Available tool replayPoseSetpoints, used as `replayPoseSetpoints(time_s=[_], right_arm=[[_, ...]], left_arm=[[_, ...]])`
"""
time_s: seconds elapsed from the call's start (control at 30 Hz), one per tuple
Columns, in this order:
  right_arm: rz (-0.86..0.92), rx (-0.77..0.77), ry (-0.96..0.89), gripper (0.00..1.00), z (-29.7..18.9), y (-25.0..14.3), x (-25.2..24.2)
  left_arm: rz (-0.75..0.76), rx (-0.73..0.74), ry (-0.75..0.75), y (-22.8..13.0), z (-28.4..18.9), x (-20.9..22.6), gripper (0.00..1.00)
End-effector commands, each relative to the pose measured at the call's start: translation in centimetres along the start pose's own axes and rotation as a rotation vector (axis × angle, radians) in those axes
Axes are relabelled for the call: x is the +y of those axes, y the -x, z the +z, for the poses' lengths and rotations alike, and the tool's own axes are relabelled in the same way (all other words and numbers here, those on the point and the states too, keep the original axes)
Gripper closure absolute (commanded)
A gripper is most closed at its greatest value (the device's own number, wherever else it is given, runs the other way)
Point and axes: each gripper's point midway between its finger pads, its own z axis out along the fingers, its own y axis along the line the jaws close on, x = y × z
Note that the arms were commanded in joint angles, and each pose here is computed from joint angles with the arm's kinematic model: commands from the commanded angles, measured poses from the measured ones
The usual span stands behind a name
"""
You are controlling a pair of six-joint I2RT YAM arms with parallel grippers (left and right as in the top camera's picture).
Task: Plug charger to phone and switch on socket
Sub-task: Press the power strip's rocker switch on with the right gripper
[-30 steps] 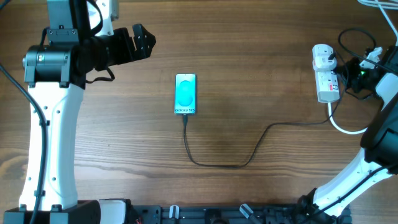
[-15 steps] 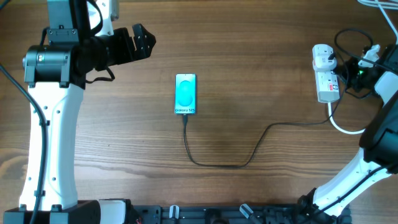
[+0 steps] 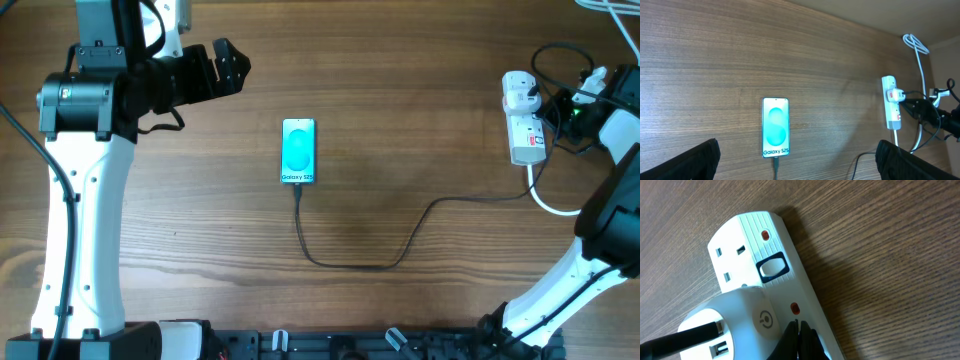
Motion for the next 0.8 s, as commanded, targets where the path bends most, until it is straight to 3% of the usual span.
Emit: replayPoseSetpoints(time_s=[0.0, 0.77], right_arm=[[0.005, 0.152, 0.021, 0.96, 2.4, -4.9, 0.8], [0.063, 0.192, -0.061, 0.96, 2.4, -6.1, -0.1]], left_arm=[[0.009, -0.015, 0.003, 0.2, -0.4, -0.1, 0.00], [0.009, -0.014, 0.003, 0.2, -0.4, -0.1, 0.00]])
